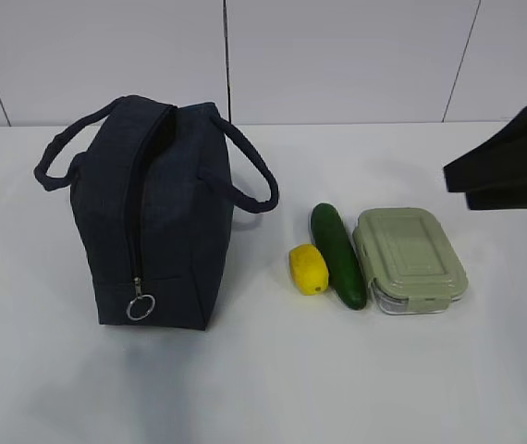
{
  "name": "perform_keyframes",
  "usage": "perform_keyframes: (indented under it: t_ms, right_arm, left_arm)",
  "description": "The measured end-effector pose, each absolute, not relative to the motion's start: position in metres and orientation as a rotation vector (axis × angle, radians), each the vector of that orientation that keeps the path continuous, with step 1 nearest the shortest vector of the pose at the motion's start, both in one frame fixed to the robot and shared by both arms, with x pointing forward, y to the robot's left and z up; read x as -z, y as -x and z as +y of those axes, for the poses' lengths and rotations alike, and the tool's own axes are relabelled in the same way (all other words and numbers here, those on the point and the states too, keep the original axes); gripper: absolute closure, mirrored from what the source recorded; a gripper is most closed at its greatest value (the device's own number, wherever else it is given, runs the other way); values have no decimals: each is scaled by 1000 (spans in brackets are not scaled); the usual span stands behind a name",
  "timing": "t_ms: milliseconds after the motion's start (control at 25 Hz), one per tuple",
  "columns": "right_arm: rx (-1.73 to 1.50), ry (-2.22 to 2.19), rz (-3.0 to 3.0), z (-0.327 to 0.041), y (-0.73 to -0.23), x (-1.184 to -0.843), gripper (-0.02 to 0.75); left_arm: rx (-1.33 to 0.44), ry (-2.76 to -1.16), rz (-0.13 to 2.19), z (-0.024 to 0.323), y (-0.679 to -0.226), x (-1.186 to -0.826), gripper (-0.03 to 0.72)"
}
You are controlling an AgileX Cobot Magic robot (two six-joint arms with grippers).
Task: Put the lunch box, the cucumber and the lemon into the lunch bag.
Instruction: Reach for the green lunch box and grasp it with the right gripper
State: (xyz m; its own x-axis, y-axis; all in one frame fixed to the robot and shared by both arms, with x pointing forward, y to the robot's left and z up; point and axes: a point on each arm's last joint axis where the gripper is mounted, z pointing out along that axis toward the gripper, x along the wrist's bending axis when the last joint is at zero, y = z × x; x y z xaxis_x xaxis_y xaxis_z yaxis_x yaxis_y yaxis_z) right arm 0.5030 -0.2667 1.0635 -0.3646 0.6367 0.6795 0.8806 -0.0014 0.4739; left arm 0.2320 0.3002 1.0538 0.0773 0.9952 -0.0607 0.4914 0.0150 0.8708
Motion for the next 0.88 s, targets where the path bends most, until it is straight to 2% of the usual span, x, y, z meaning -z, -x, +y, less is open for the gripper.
perform_keyframes:
  t_ms: [240,880]
  right_arm:
    - [1343,1772,-1877,-320,-520,-1043,352]
    - [1144,1667,-1965,-356,-587,-948,348]
  left_arm:
    - [-824,-1583,1518,300,-232,-1054,452]
    - [-824,-1583,1518,300,-232,-1054,452]
